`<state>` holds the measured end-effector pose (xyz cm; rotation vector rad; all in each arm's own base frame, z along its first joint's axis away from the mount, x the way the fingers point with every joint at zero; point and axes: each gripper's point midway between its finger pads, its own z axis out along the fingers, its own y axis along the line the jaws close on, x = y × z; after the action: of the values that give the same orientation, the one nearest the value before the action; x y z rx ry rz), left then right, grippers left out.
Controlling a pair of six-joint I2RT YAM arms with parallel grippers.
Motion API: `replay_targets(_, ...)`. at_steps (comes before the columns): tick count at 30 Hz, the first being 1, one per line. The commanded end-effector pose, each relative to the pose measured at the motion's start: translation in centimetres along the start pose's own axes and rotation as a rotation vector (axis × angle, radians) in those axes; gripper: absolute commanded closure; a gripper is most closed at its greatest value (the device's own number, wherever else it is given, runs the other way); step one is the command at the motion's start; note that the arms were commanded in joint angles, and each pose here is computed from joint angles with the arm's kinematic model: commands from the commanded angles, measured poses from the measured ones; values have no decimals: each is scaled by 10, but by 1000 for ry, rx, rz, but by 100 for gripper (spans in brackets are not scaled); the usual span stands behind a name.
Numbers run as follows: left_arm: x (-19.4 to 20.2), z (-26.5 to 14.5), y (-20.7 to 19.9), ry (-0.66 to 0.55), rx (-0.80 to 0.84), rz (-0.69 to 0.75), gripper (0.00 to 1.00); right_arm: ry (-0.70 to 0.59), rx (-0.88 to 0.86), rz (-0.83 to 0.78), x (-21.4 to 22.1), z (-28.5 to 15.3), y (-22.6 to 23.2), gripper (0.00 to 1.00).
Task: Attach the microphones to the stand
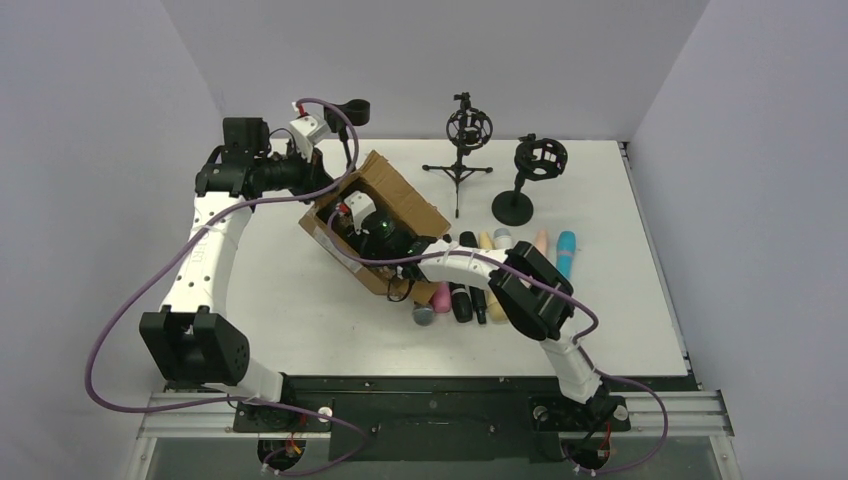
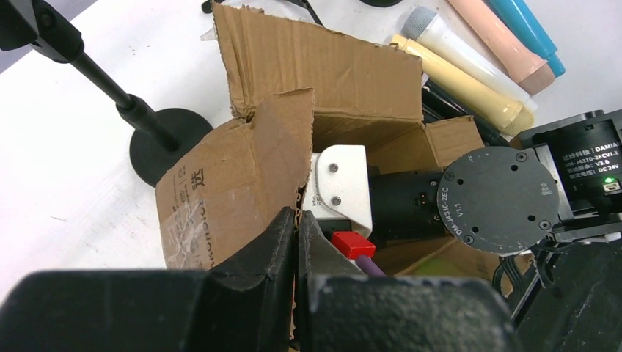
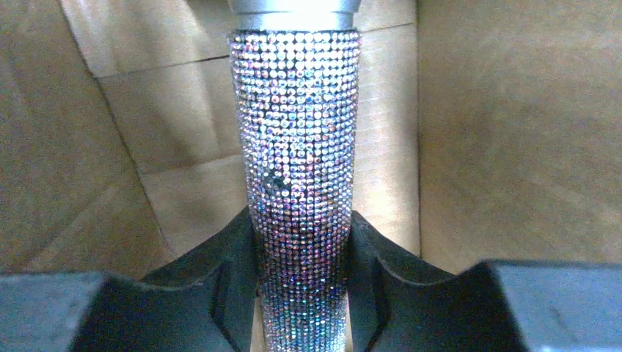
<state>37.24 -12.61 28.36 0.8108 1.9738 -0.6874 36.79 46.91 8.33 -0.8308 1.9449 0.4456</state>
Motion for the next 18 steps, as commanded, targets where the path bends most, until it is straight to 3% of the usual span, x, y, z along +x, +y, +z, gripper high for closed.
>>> replay_targets(1,-21,-8,-9,-33,-5,81,100,-82,-127,67,-48,-29,34,100)
replay_targets(5,-18,-18,14,5,-140,166,100,-177,-195,127,-93,-73,42,100)
replay_targets(10,-20,-33,21,-12,-195,199,100,-246,-254,189,-127,-117,44,100)
replay_targets(18,-15,-50,32,12,-278,286,100,-205,-239,233,-115,-147,33,100)
